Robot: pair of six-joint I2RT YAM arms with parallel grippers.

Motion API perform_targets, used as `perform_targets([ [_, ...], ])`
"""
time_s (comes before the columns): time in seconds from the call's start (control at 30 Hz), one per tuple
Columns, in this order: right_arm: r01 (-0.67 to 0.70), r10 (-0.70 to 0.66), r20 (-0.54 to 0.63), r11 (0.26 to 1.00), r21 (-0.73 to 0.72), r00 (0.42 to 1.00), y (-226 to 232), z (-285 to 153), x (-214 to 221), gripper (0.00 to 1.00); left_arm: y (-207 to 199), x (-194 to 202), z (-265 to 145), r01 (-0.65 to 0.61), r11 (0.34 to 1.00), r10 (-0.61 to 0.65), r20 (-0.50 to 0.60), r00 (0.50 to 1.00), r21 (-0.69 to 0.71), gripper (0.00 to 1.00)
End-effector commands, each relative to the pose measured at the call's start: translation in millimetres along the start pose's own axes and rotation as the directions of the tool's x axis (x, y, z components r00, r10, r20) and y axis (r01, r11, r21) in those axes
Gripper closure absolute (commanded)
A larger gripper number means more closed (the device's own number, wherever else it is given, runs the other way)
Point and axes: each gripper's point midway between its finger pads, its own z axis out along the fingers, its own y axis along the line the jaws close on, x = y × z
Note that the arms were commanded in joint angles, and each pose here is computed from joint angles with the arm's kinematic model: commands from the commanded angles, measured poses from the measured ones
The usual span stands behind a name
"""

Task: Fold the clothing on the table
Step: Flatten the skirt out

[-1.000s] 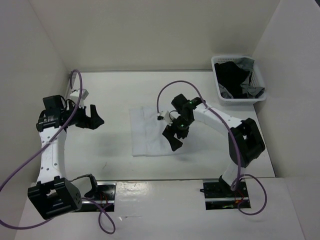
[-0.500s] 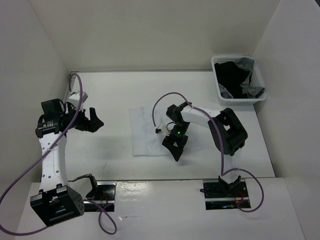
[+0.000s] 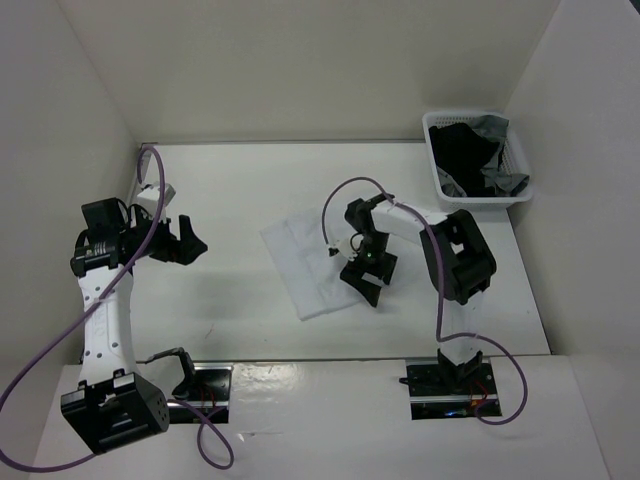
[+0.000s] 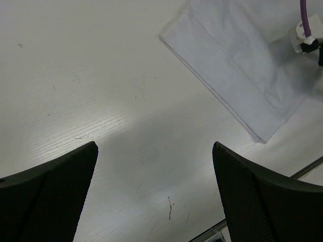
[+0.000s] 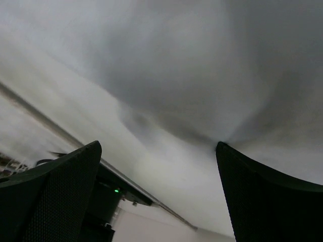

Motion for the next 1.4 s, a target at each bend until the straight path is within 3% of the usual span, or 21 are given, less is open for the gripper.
perform_targets([
  [0.0, -0.009, 0.027, -0.072, 0.972, 0.233, 0.997, -62, -11, 7, 0.01, -5, -8, -2, -0.057, 0.998, 0.055, 0.047, 0.997, 0.030, 0.00],
  [0.13, -0.019, 0.068, -0.107, 0.916, 0.400, 0.992, -104, -31, 6, 0.01, -5, -8, -2, -0.057, 0.998, 0.056, 0.047, 0.997, 0.031, 0.00],
  [0.23, -0.019, 0.095, -0.106, 0.828, 0.561, 0.990, -141, -54, 0, 0.01, -5, -8, -2, -0.057, 0.998, 0.056, 0.047, 0.997, 0.031, 0.00],
  [0.33, -0.067, 0.135, -0.036, 0.684, 0.726, 0.990, -178, -93, -12, 0.01, -4, -7, 0, -0.051, 0.998, 0.049, 0.041, 0.998, 0.033, 0.00],
  [0.5, -0.172, 0.076, 0.159, 0.618, 0.767, 0.984, -175, -161, -47, 0.00, -4, -7, 0, -0.060, 0.998, 0.059, 0.041, 0.997, 0.033, 0.00],
  [0.63, -0.220, -0.033, 0.310, 0.633, 0.742, 0.950, -138, -219, -73, 0.00, -4, -7, 0, -0.060, 0.998, 0.059, 0.041, 0.997, 0.033, 0.00],
  [0.77, -0.234, -0.130, 0.472, 0.735, 0.636, 0.872, -96, -253, -103, 0.00, -3, -6, 2, -0.054, 0.998, 0.053, 0.035, 0.998, 0.036, 0.00],
  [0.93, -0.275, -0.078, 0.584, 0.827, 0.490, 0.808, -96, -223, -143, 0.00, 0, -4, 3, -0.047, 0.998, 0.047, 0.025, 0.999, 0.030, 0.00],
  [1.07, -0.270, 0.081, 0.643, 0.942, 0.201, 0.761, -87, -159, -190, 0.00, 3, -5, 3, -0.035, 0.999, 0.034, 0.024, 0.999, 0.010, 0.00],
  [1.2, -0.300, 0.151, 0.666, 0.947, 0.114, 0.731, -99, -146, -222, 0.00, 6, -3, 4, -0.025, 1.000, 0.025, 0.020, 0.999, -0.001, 0.00],
  [1.37, -0.340, 0.144, 0.739, 0.933, 0.122, 0.658, -112, -170, -255, 0.00, 8, -5, 3, -0.027, 0.999, 0.028, 0.026, 0.999, -0.024, 0.00],
])
